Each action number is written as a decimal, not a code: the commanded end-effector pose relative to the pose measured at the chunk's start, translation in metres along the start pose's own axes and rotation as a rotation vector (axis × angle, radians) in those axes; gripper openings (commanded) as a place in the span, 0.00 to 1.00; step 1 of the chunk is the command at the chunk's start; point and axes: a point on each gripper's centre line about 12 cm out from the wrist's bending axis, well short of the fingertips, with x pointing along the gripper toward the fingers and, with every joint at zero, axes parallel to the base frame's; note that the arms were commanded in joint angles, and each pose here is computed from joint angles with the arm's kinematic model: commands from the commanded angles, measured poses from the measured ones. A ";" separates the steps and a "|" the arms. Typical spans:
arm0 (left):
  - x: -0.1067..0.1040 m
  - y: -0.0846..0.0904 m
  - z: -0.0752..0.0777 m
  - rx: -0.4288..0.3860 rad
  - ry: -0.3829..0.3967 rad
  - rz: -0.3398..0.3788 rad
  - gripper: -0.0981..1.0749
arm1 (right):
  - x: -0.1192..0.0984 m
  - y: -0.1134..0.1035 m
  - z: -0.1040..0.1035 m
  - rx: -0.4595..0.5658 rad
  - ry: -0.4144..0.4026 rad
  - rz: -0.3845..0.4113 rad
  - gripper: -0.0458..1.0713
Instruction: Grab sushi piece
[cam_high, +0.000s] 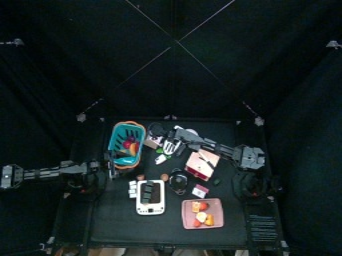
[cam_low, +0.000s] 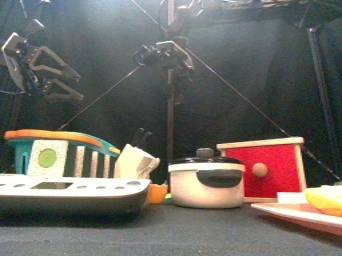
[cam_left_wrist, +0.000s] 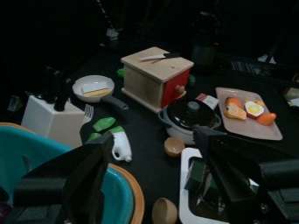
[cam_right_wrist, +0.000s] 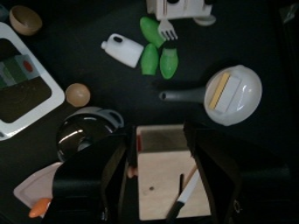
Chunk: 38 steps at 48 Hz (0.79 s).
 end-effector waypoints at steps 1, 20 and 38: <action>0.001 0.000 0.009 0.001 -0.023 0.000 0.96 | -0.030 0.011 -0.019 0.009 -0.159 0.063 0.79; 0.002 -0.008 -0.004 0.144 0.044 -0.054 0.96 | -0.001 0.080 -0.071 -0.074 -0.468 0.285 0.79; 0.014 -0.045 -0.026 0.252 0.153 -0.249 0.96 | 0.045 0.086 -0.101 -0.213 -0.694 0.357 0.79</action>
